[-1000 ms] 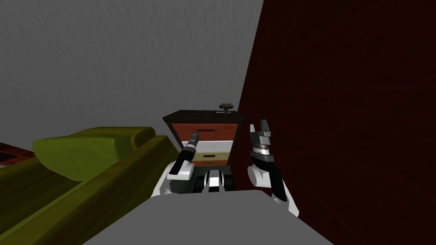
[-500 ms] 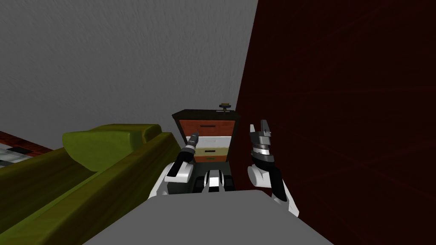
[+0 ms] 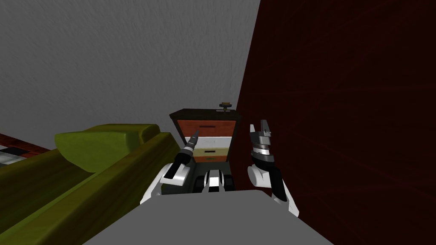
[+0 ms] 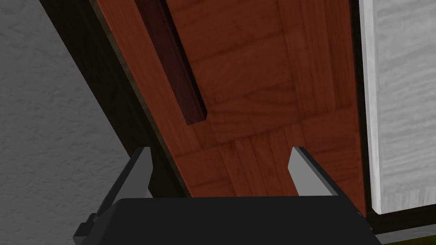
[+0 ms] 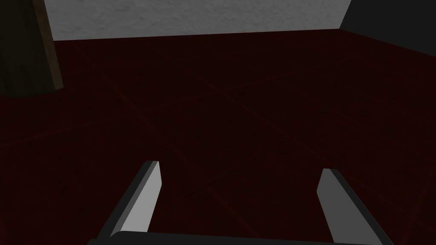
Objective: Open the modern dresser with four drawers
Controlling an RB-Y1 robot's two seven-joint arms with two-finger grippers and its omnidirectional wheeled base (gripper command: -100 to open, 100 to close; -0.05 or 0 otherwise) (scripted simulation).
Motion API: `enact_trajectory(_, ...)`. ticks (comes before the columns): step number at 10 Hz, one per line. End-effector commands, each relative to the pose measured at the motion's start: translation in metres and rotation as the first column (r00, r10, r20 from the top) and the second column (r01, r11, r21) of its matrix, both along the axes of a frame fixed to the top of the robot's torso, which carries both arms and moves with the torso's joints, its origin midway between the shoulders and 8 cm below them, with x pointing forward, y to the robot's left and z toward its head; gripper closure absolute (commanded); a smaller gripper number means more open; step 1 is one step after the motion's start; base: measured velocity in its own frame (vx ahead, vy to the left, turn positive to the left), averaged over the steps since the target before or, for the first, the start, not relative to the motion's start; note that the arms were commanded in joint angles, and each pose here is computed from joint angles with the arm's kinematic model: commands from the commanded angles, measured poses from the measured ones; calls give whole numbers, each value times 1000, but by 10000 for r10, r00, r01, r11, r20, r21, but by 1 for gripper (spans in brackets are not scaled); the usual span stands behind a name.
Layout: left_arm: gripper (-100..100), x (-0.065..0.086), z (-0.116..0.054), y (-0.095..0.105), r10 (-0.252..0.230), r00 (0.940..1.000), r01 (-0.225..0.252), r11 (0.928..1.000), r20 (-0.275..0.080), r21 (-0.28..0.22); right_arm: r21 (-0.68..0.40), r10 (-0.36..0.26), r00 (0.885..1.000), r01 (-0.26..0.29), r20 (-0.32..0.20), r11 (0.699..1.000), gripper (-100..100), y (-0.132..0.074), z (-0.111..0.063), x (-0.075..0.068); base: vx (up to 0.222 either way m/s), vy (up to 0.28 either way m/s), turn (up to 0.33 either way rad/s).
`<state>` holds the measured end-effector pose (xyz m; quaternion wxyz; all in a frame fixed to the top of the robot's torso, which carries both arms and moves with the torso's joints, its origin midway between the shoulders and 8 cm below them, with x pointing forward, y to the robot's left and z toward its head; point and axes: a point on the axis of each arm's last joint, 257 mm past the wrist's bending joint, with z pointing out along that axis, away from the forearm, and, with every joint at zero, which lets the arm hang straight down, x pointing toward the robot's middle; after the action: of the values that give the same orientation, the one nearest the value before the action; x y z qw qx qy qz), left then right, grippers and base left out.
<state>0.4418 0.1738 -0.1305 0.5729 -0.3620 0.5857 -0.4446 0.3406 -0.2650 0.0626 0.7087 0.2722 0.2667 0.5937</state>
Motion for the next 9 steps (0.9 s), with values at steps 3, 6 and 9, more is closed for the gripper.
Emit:
enact_trajectory(3,-100,-2,-4,6,-35,9998,46,9986,-198,534,0,-1,10000,1,-1,10000,0,0,0,0,139,0,-23)
enact_trajectory(6,-100,1,11,1,309,9995,-310,9988,-32,-383,0,0,10000,0,0,10000,0,0,0,0,91,-23,-9)
enact_trajectory(9,-100,4,22,-3,620,9981,-607,9902,61,-1256,0,0,10000,0,0,10000,0,0,0,0,7,2,-2)
